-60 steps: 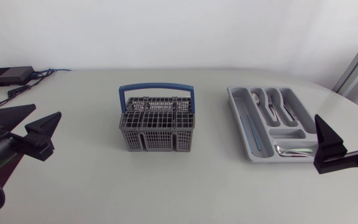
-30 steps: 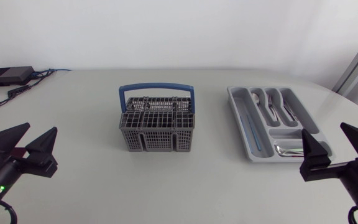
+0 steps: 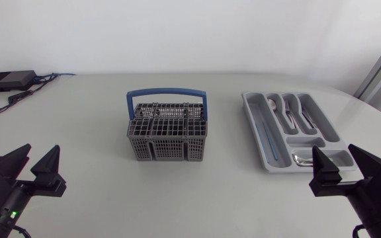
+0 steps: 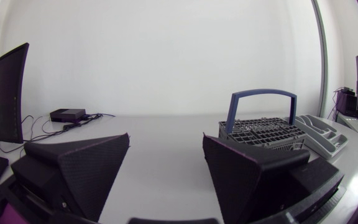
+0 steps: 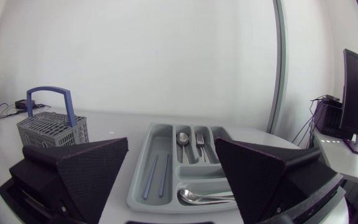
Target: Unload the cutlery basket into the drawer organizer.
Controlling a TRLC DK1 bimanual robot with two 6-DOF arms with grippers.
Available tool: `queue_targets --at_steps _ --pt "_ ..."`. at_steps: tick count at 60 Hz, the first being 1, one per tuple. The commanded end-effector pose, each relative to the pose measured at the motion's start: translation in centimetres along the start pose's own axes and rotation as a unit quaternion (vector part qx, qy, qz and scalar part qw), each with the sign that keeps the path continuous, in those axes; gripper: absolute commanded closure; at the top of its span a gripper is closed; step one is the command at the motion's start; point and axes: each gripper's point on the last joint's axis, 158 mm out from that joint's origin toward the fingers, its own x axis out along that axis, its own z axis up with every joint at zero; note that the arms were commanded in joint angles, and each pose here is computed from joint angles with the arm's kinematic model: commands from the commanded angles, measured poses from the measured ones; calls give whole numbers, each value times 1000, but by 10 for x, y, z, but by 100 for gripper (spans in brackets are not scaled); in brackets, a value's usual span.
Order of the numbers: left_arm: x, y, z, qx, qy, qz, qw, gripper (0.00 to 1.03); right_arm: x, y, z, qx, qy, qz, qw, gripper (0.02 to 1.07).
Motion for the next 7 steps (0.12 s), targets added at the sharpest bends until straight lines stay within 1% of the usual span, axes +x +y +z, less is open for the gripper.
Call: queue_targets --at_steps 1,7 --pt "1 0 -7 -13 4 1 1000 4 1 -1 -4 16 -1 -2 1000 6" --pt "1 0 -7 -13 4 1 1000 4 1 -1 -4 16 -1 -2 1000 6"
